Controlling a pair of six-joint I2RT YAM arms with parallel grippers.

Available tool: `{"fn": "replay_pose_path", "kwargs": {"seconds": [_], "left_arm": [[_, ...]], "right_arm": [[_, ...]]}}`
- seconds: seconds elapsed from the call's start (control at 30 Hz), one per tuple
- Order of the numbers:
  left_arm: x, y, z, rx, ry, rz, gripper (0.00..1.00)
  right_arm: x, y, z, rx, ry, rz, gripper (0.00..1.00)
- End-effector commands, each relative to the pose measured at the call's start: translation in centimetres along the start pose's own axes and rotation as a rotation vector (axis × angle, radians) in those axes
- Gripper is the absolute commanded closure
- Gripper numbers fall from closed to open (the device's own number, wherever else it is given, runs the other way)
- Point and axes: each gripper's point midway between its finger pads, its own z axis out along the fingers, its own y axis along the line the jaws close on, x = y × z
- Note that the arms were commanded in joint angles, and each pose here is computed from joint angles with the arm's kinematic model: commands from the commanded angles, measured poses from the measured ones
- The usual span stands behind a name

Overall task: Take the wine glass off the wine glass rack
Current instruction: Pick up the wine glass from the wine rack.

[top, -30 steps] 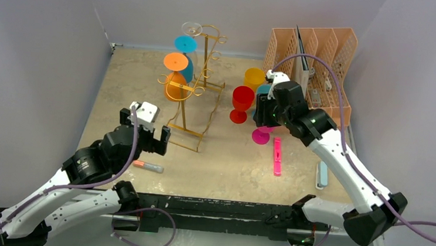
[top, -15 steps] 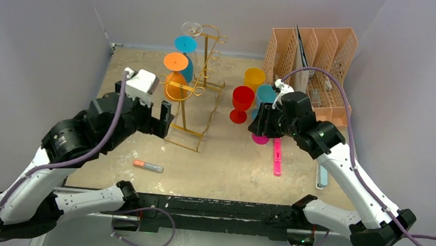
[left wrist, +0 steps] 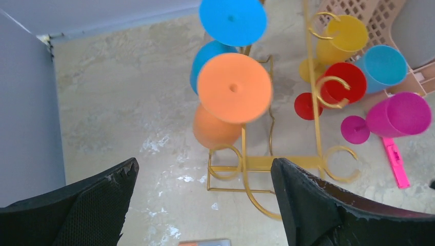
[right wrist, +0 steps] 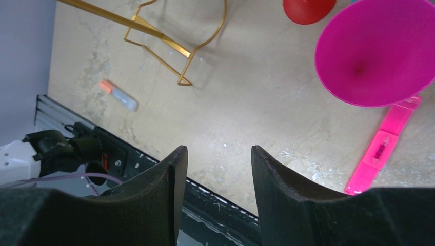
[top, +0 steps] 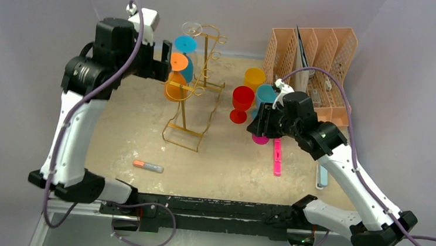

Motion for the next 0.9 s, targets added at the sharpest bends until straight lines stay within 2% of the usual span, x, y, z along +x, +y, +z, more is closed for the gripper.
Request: {"fn": "replay_pose_path", "kwargs": {"seconds": [0.0,0.13,0.27,0.37,0.47,0.53,0.7,0.87], "left_arm": [[-2.3,-0.2,1.5,0.173,-0.037,-0.036,0.0],[-3.4,1.2,3.2,0.236,-0.054,-0.141,0.05],[-3.3,1.7,4.7,0.308,-0.034,-0.235,0.15],[-2.7,1.9,5.4,0.376,-0.03,-0.288,0.17],[-2.5,2.1,5.9,0.465,-0.02,-0.345,0.26],[-2.4,1.8,6.1,0.502,-0.009,-0.359,0.3],[-1.6,2.3,7.6,0.492,0.009,-0.375,0.31],[-0.7,1.8,8.6,0.549,0.048,-0.386,0.4]], "right_arm": [[-1.4,2.1,-1.2,-0.102,-0.059,-0.027,0.48],[-1.0,2.0,-0.7,-0.097,-0.038,-0.023,0.48],[-0.1,1.9,0.1,-0.092,0.019,-0.013,0.48],[0.4,2.3,0.5,-0.12,0.041,-0.012,0.48],[0.7,2.9,1.1,-0.176,0.038,-0.017,0.48],[1.1,2.9,1.4,-0.185,0.047,-0.011,0.49],[1.4,2.6,1.6,-0.171,0.063,0.003,0.49],[1.4,3.2,1.8,-0.192,0.069,0.04,0.48]]}}
